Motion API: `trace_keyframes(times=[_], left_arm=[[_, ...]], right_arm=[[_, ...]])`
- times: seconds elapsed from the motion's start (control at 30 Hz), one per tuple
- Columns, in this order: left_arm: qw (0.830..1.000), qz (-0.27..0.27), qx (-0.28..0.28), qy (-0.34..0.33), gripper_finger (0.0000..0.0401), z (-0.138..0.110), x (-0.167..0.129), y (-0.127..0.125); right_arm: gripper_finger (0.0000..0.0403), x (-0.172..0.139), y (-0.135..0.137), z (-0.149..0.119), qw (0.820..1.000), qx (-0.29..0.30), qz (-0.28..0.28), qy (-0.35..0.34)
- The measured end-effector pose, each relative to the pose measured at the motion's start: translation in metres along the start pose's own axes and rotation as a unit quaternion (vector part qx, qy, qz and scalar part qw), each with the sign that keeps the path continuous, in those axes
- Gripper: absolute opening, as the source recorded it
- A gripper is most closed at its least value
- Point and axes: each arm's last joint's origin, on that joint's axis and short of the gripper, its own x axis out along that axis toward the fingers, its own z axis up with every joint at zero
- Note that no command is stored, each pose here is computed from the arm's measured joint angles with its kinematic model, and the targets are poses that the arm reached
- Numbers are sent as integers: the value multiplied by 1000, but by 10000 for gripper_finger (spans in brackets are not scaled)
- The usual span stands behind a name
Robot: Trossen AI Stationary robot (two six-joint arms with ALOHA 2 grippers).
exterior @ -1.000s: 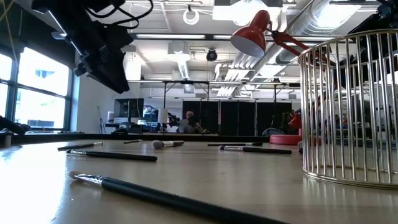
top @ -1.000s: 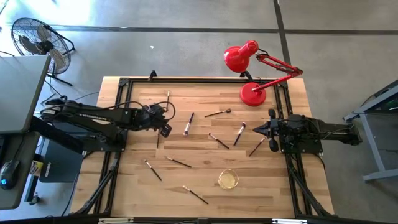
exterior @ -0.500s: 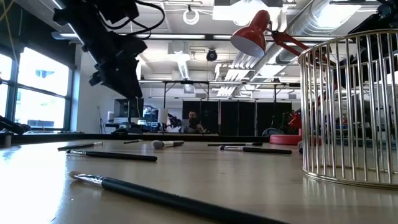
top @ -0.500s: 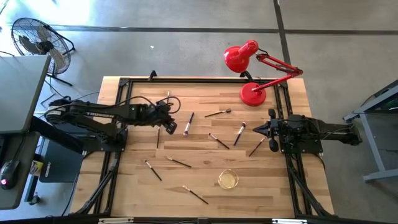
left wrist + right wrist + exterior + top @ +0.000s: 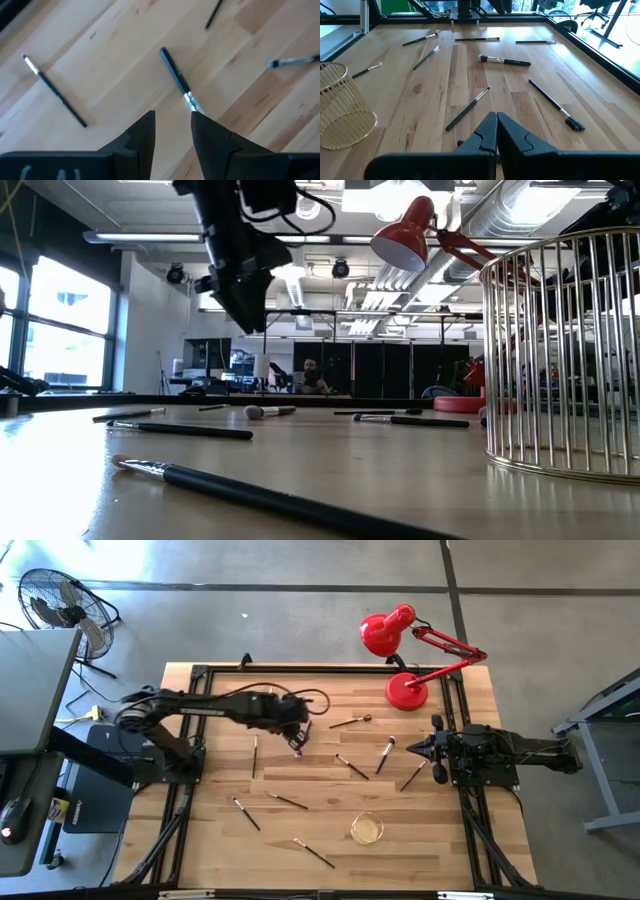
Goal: Pick & Place Makeup Brushes
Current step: Put the left powder brush into the gold makeup holder
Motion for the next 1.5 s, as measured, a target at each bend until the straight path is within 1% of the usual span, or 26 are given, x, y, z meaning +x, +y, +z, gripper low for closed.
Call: trace_keyframes(times=[0.03,0.1,0.2,0.27,0.33,0.4,0.47,0.57,0.63,0.7,0.77,0.9,1.0,1.1,1.17,1.3,1.5], left_arm=[[1000,4,5,12,122,3,2,-2],[1000,2,7,17,122,13,9,-5],[999,-5,4,47,122,19,22,-7],[998,-23,3,55,122,24,31,-10],[997,-26,6,76,122,22,38,-9],[996,-37,3,78,122,24,50,-13],[995,-32,4,98,122,21,58,-12],[995,-56,-2,86,126,26,67,-18],[993,-53,1,101,135,22,73,-18],[994,-58,-1,94,148,24,79,-21],[993,-55,0,100,164,23,78,-20],[994,-52,-10,93,202,24,78,-20],[995,-35,-34,91,229,23,78,-19],[993,-24,-65,96,248,22,78,-18],[992,-23,-76,102,253,21,78,-18],[989,-39,-89,115,254,21,78,-19],[987,-35,-95,122,254,19,78,-18]], right_arm=[[0,0,0,0,1000,0,0,0],[0,0,0,0,1000,0,0,0],[0,0,0,0,1000,0,0,0],[0,0,0,0,1000,0,0,0],[0,0,0,0,1000,0,0,0],[0,0,0,0,1000,0,0,0],[0,0,0,0,1000,0,0,0],[0,0,0,0,1000,0,0,1],[0,0,0,0,1000,0,0,0],[0,0,0,0,1000,0,0,1],[0,0,0,0,1000,0,0,1],[0,0,0,0,1000,0,0,1],[0,0,0,0,1000,0,0,0],[0,0,0,0,1000,0,0,0],[0,0,0,0,1000,0,0,0],[0,0,0,0,1000,0,0,0],[0,0,0,0,1000,0,0,0]])
